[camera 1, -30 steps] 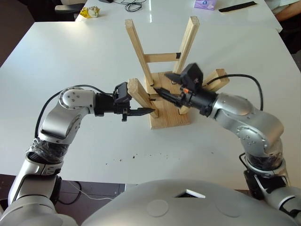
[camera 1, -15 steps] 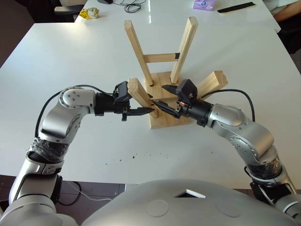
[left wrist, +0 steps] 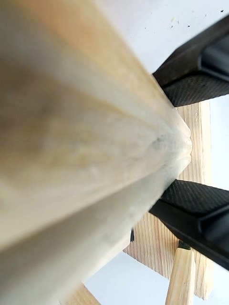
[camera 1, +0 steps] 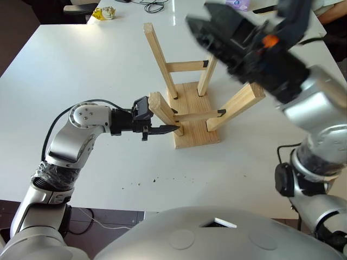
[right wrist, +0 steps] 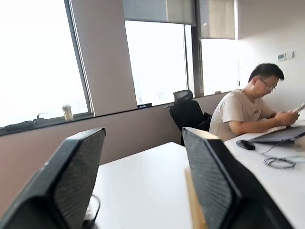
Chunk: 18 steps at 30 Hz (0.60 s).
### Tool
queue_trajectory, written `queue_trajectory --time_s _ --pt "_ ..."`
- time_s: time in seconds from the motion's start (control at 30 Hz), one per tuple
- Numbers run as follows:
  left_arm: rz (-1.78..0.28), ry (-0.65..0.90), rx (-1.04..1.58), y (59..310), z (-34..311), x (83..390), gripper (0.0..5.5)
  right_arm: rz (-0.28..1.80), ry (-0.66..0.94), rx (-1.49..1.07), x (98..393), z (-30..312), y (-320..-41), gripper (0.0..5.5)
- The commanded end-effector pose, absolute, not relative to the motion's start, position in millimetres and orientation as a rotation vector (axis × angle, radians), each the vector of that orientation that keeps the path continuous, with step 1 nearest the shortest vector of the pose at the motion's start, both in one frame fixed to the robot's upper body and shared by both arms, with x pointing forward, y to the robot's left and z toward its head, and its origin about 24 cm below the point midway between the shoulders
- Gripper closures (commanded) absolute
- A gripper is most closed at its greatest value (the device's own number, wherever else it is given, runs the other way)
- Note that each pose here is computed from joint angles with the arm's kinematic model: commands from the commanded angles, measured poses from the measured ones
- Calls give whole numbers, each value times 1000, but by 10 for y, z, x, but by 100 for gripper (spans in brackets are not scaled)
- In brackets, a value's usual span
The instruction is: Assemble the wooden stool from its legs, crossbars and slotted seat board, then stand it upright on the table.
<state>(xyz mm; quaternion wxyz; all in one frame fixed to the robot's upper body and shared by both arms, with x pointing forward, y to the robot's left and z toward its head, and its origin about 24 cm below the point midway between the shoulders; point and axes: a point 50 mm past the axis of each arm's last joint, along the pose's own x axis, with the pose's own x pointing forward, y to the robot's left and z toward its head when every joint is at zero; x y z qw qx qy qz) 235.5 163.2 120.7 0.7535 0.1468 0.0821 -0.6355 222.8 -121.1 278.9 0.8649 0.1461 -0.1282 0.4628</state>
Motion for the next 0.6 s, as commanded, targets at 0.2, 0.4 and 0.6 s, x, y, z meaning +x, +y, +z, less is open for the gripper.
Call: queue_trajectory --time_s 0.2,0.4,0.6 --pt "-1325 300 291 1704 1048 2255 338 323 -32 0 2461 2211 -2354 251" --pt "-1328 325 344 1740 1023 2220 338 345 91 -69 2370 1738 -2167 251" --pt "-1317 341 371 1733 1004 2220 338 347 107 -94 2335 1669 -2109 251"
